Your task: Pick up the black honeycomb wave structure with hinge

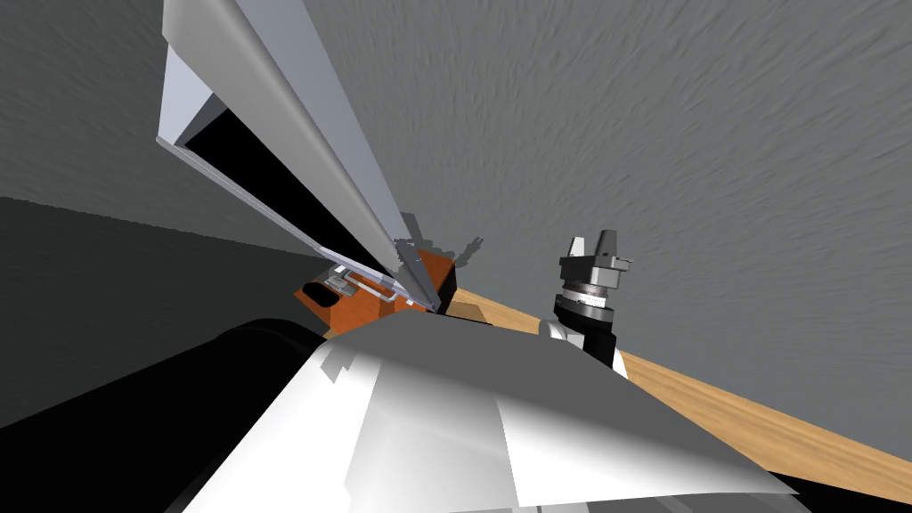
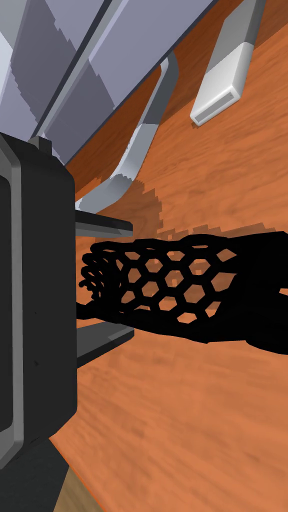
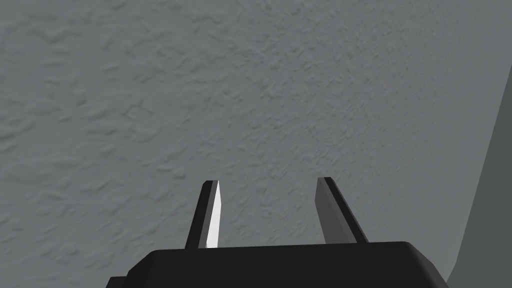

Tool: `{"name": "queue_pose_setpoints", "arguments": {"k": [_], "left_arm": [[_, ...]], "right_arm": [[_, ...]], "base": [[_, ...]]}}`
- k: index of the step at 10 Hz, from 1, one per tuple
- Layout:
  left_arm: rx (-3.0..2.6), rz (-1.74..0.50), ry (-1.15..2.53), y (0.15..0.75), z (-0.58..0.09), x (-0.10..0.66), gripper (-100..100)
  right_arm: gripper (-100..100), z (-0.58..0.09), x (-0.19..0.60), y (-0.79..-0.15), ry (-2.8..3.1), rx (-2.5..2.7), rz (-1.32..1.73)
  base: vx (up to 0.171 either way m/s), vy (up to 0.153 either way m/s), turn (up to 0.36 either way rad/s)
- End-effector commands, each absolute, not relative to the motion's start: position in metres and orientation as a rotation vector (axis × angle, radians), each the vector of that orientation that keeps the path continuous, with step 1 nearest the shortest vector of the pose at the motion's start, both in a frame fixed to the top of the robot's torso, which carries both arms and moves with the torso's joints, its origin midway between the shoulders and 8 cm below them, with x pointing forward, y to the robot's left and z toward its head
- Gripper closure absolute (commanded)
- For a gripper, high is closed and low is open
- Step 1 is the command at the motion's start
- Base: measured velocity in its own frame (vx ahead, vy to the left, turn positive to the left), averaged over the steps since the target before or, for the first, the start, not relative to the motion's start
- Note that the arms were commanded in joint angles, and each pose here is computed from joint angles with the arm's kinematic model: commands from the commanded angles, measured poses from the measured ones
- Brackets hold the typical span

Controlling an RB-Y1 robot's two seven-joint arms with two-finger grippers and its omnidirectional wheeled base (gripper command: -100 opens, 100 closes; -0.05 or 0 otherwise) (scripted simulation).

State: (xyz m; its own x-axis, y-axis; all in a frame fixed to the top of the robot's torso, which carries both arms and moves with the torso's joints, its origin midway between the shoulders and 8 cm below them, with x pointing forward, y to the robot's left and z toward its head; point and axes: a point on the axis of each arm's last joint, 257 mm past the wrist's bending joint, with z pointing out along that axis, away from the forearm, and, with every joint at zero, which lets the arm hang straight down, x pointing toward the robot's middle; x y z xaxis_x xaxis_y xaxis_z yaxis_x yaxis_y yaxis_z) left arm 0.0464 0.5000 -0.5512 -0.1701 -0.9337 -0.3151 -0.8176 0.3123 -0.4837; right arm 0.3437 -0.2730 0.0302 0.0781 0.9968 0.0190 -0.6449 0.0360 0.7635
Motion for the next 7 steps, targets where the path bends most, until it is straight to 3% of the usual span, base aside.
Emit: {"name": "queue_pose_setpoints", "arguments": {"k": [1,2,3,6,7], "left_arm": [[-1.544,-0.272,2.027,0.500,-0.551,0.046,100],[-1.545,-0.272,2.027,0.500,-0.551,0.046,0],[-1.534,-0.276,2.035,0.504,-0.543,0.043,100],[-1.525,-0.277,2.043,0.506,-0.538,0.039,100],[-1.527,-0.278,2.042,0.506,-0.537,0.039,0]], "right_arm": [[0,0.030,0.344,-0.273,0.631,0.712,1.398],[0,0.030,0.344,-0.273,0.631,0.712,1.398],[0,0.030,0.344,-0.273,0.631,0.712,1.398],[0,0.030,0.344,-0.273,0.631,0.712,1.398],[0,0.030,0.344,-0.273,0.631,0.712,1.398]], "base": [[0.000,0.000,0.000],[0.000,0.000,0.000],[0.019,-0.026,0.103],[0.021,-0.031,0.067],[0.000,0.000,0.000]]}}
